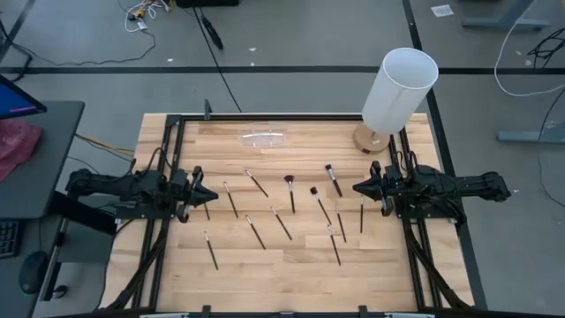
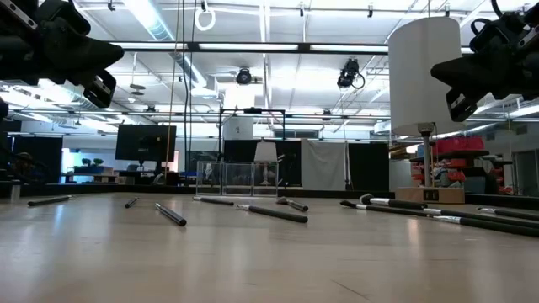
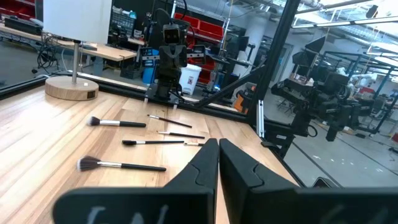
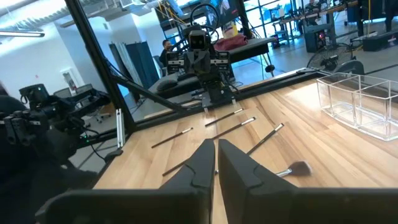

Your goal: Put items in baskets/containers

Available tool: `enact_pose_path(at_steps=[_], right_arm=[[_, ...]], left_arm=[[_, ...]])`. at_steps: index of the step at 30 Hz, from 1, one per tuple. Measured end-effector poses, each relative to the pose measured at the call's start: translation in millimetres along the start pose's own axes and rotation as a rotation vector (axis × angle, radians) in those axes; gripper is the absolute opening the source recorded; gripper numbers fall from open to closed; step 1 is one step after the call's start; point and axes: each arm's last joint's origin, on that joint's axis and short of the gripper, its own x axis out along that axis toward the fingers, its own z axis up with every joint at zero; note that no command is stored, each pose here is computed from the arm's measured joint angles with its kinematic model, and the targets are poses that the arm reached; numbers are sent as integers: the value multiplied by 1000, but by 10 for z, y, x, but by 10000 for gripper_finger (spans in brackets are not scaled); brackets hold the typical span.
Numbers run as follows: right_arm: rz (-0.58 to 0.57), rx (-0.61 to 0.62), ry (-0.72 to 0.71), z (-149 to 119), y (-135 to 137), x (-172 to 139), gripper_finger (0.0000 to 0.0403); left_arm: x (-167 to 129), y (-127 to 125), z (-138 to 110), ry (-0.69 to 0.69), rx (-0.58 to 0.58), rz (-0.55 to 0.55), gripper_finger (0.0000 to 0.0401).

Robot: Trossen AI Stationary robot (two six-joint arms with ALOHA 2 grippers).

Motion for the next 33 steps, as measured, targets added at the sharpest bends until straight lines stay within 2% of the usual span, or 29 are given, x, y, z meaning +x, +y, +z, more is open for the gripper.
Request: enact_pose_path(at_steps=[22,29,31,33], right_arm=[[-1,0,-1,0,0,0,25],[22,1,-73,70,21,-3,25],[-2,-19,-110,99,20,-5,25],[-91,-67,-176,146,4,-11,25]], left_arm=[[0,0,0,0,0,0,16],[0,0,0,0,0,0,16],[0,0,0,0,0,0,16],[0,-1,1,0,0,-1,16]])
